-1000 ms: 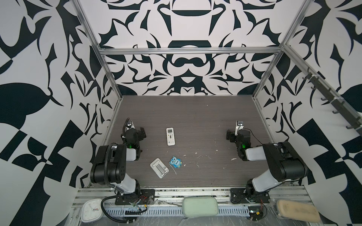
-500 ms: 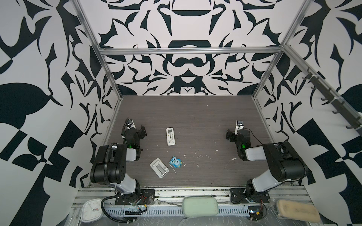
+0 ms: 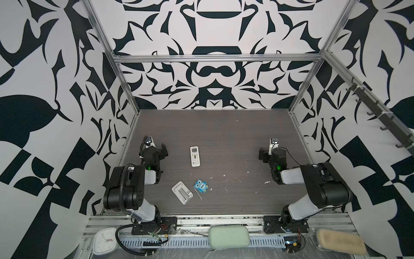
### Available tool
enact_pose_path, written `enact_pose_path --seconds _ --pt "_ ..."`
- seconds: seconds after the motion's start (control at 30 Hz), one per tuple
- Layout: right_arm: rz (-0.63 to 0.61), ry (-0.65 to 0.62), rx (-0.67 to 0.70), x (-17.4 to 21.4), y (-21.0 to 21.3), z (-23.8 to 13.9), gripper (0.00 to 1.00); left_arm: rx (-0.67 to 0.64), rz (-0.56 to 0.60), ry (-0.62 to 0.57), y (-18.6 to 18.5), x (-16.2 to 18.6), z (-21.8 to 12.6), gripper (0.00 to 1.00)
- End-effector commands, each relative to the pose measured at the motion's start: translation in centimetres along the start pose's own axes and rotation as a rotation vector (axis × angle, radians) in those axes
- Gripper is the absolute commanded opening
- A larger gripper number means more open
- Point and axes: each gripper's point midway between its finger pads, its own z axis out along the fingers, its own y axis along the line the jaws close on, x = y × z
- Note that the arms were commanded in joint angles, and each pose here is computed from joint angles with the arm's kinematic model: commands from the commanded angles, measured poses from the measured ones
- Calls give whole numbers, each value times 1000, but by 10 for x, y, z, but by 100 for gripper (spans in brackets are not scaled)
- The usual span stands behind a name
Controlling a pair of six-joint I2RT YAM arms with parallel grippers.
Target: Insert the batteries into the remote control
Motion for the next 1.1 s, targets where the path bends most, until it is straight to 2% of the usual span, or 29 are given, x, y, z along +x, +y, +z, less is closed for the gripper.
enact_pose_path --seconds 0.0,0.1,0.17,0.23,0.33,0.4,0.47,0.6,0.63,0.7,0.77,0.83,0.9,0.97,1.07 --pt "27 -85 -16 -20 1 -6 100 6 -8 -28 0 -5 -1 99" --pt "-22 -146 -160 -20 23 -21 100 6 -8 -28 0 -5 -1 99" --pt "8 -149 -97 -20 13 -15 100 6 -8 -30 0 -6 -1 99" --pt "48 -61 37 -17 -8 -3 100 6 -8 -30 0 -6 -1 99" --pt "10 -148 -92 -18 11 -19 100 7 -9 -30 0 -6 -1 99" --pt "36 -153 -30 -18 0 -18 100 5 -9 -29 0 -6 -1 99" --pt "57 -70 63 -18 -12 -2 100 6 -8 -29 0 -5 -1 99" --pt "55 -79 61 -19 -11 -3 100 5 -8 -28 0 -5 -1 99" --pt "45 -85 36 -18 -8 -7 100 6 -8 -31 0 -6 -1 99" --pt "12 -193 -107 -18 12 -28 100 6 -9 -31 0 -6 -1 99" --pt "49 -209 -30 -23 0 -22 100 7 -9 -31 0 -6 -1 99" --pt "61 -32 92 -13 -16 -1 100 6 -8 -28 0 -5 -1 99" --pt "54 -98 76 -21 -13 -2 100 6 -8 -31 0 -6 -1 99" --pt "49 -63 72 -18 -12 -3 100 7 -8 -30 0 -6 -1 99" --pt "45 -78 71 -18 -12 -3 100 6 -8 -30 0 -6 0 99"
